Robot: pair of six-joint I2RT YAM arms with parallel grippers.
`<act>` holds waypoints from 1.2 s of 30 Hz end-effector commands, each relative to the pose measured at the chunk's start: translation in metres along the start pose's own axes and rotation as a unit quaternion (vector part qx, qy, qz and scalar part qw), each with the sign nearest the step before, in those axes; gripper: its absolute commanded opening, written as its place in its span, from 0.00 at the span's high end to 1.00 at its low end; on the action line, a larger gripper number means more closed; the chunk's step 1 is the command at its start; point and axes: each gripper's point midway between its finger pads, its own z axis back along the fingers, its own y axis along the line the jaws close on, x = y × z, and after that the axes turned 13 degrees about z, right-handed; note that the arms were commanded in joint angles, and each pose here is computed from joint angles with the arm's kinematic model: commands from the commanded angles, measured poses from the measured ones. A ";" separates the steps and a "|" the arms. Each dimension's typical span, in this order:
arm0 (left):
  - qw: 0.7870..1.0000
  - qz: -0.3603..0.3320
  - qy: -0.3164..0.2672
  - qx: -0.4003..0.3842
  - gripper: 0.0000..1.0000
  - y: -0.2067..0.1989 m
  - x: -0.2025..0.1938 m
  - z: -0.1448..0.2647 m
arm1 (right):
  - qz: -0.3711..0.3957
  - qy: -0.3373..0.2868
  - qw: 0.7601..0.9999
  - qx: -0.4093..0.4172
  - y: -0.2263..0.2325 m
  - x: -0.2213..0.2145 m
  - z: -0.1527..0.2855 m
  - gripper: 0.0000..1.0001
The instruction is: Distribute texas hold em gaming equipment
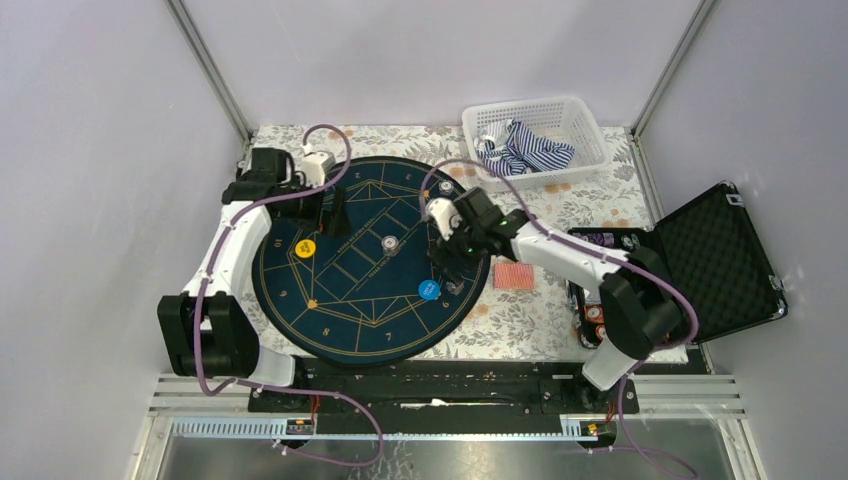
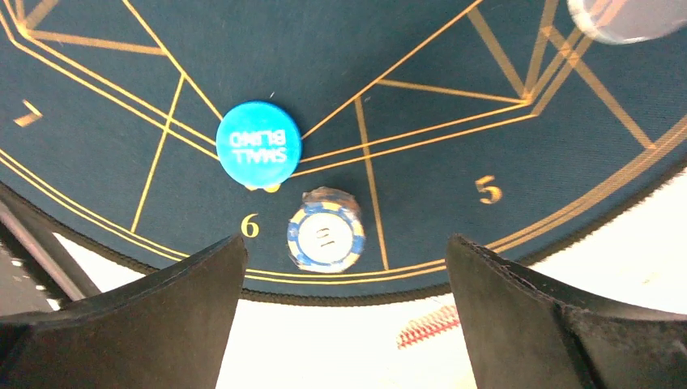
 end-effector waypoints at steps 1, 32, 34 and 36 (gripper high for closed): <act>0.996 -0.084 -0.005 0.001 0.01 -0.026 0.019 -0.011 | -0.043 -0.098 0.994 -0.006 -0.024 0.042 0.059 0.00; 0.967 -0.213 0.113 0.086 0.28 -0.037 -0.022 -0.164 | -0.164 -0.153 0.973 -0.050 -0.073 -0.007 0.114 0.00; 0.967 -0.211 0.114 0.084 0.31 -0.036 -0.023 -0.168 | -0.164 -0.152 0.974 -0.048 -0.073 -0.008 0.112 0.00; 0.967 -0.210 0.118 0.085 0.33 -0.034 -0.024 -0.172 | -0.165 -0.152 0.973 -0.046 -0.073 -0.008 0.112 0.00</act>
